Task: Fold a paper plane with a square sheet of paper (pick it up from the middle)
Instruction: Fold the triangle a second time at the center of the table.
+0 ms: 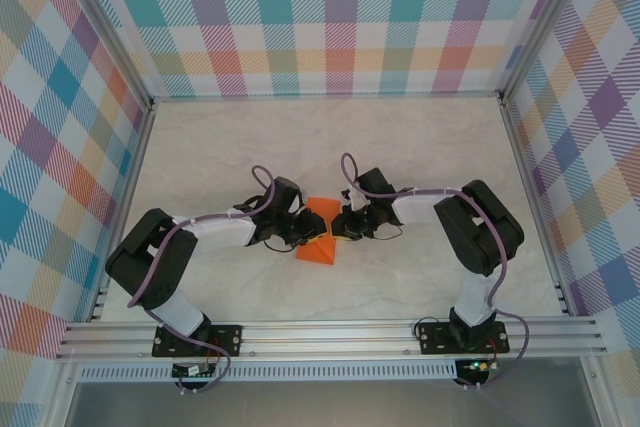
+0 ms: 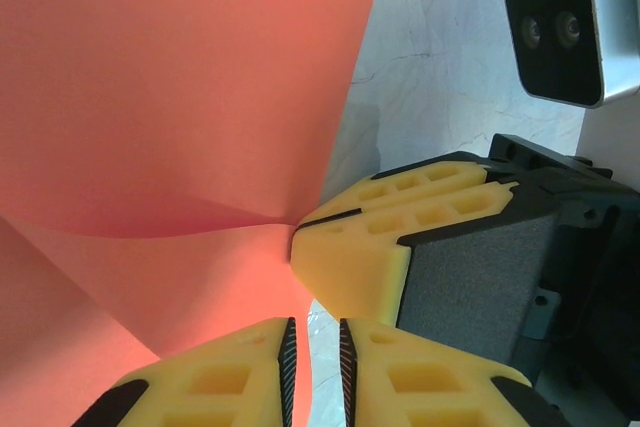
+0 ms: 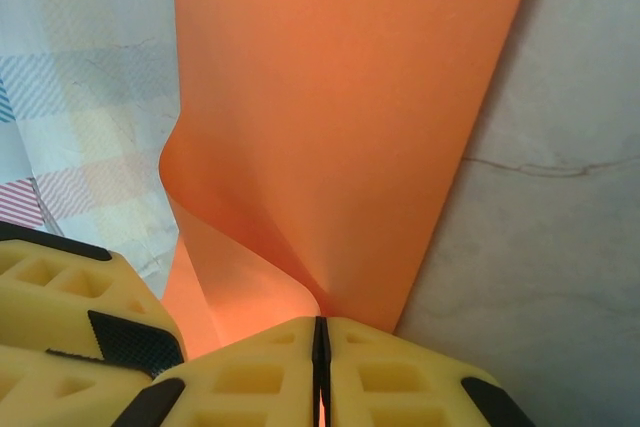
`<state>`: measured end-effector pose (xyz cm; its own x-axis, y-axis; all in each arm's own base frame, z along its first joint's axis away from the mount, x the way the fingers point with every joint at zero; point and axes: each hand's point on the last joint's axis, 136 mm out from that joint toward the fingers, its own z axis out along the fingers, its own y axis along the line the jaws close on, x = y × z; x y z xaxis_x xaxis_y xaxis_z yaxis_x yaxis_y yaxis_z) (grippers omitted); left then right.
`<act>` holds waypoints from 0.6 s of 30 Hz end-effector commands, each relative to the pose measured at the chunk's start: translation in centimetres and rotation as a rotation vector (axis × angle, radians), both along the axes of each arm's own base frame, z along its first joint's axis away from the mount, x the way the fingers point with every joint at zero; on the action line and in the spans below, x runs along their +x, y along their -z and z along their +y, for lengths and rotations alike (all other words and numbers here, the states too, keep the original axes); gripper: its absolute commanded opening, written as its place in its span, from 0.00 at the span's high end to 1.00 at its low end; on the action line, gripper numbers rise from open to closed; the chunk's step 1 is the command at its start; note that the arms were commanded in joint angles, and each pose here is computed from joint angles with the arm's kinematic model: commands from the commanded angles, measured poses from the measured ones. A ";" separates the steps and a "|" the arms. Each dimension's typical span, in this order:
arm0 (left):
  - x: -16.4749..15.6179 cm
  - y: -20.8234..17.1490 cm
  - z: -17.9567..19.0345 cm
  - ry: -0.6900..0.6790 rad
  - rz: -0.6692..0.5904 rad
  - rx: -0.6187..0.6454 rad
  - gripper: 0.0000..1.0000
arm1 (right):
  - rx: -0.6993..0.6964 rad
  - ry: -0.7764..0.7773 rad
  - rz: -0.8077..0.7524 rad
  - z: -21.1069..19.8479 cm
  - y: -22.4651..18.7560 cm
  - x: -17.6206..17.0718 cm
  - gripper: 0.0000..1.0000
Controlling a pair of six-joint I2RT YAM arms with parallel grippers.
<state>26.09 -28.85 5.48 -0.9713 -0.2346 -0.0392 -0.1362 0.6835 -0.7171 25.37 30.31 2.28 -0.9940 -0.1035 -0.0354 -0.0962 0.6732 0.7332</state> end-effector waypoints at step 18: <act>-1.7 2.0 -0.1 0.024 0.057 0.022 0.83 | -0.081 -0.015 -0.007 -0.5 1.2 -0.6 0.89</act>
